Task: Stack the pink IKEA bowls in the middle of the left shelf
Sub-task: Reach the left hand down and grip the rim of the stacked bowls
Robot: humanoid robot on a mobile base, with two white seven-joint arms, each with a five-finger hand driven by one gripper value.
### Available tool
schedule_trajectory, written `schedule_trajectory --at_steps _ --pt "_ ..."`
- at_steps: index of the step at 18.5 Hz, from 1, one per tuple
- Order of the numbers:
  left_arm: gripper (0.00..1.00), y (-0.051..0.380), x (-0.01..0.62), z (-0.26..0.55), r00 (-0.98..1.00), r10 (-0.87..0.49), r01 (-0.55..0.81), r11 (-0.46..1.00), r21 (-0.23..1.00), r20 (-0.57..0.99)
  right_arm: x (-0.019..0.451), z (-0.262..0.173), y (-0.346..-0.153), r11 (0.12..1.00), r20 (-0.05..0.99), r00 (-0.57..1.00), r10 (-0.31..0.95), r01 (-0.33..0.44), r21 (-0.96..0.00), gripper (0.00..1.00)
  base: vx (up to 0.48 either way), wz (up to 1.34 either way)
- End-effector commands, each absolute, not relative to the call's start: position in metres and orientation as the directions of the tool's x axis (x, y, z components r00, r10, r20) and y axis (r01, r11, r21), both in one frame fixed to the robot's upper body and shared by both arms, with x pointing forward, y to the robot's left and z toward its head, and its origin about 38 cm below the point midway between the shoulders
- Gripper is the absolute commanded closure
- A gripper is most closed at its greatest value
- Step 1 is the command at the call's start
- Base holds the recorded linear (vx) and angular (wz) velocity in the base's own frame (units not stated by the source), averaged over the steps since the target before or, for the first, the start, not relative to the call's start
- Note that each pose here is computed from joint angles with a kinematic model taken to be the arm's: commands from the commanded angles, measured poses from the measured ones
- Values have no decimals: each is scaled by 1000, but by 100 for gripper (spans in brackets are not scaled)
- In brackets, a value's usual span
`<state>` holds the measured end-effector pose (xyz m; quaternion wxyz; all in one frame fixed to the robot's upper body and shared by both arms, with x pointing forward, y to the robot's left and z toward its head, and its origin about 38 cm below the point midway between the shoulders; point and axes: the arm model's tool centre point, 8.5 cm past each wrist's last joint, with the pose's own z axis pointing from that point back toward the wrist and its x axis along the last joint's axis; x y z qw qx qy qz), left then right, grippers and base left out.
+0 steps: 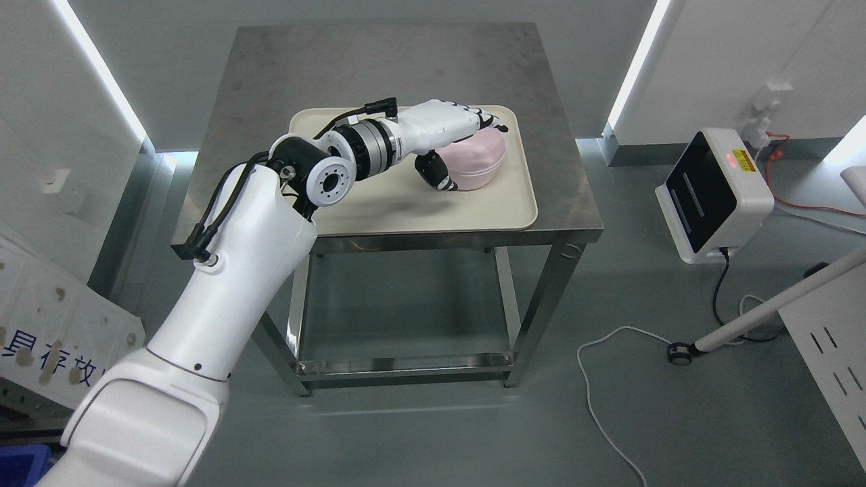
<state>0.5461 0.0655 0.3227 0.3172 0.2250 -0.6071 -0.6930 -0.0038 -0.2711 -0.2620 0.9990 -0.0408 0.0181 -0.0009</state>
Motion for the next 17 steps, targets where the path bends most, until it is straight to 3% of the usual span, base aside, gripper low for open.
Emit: schedule_trajectory --at_steps 1,15,17 --pt "17 52 551 302 -688 -724 215 -128 968 57 -11 -261 -282 995 -29 999 -13 10 -99 0 0 0" --pt "36 82 576 265 -555 -822 360 -96 928 131 -11 -261 -283 995 -29 999 -15 12 -99 0 0 0" --pt "44 82 576 265 -557 -819 362 -91 928 137 -11 -261 -283 995 -28 1000 -15 12 -99 0 0 0"
